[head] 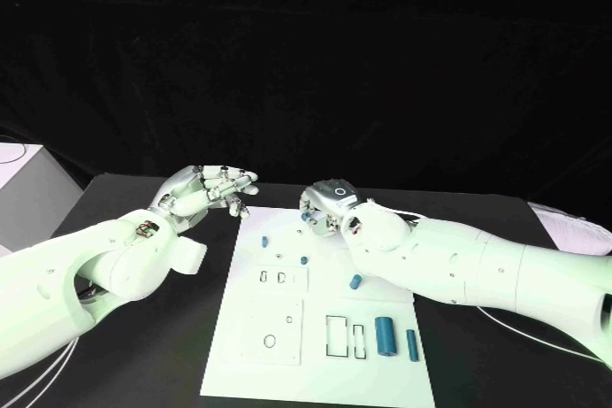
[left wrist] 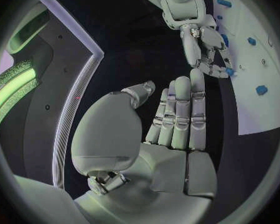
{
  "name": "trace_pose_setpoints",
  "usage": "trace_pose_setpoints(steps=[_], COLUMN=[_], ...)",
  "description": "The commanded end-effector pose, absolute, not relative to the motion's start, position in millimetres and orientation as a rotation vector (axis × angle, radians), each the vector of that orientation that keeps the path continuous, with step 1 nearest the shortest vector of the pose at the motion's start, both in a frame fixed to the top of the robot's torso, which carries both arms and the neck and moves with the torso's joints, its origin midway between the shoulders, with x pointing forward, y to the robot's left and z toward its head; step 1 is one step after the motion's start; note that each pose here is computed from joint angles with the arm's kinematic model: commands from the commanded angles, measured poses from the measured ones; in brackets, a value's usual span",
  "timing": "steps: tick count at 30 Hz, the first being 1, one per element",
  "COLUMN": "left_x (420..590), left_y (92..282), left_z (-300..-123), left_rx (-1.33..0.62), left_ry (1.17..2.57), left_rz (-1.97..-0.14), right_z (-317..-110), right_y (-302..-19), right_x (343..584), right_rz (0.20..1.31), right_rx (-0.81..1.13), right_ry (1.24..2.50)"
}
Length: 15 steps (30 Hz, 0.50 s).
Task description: Assemble the parts on the task board
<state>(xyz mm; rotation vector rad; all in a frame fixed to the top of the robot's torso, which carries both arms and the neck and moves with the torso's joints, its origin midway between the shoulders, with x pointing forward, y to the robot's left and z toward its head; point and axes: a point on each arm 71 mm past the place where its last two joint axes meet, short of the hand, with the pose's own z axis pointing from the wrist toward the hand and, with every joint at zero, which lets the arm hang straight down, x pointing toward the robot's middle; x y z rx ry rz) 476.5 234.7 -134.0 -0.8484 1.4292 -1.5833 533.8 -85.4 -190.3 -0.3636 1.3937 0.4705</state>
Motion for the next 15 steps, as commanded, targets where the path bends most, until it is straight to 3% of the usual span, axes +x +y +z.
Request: trace_pose_setpoints(steps=[1,15], left_x=[475.4,475.1], left_y=[232.7,231.6], left_z=[-132.4,-131.7], left_rx=[-0.829,-0.826], left_ry=[1.441,1.444], left_rz=[-1.601,-1.604], right_z=[-191.1,-193.0], right_y=[-85.0,-84.3], right_x=[533.7,537.0], right_rz=[0.466,0.459], right_rx=[-0.382,-0.388], right_ry=[1.397,1.412])
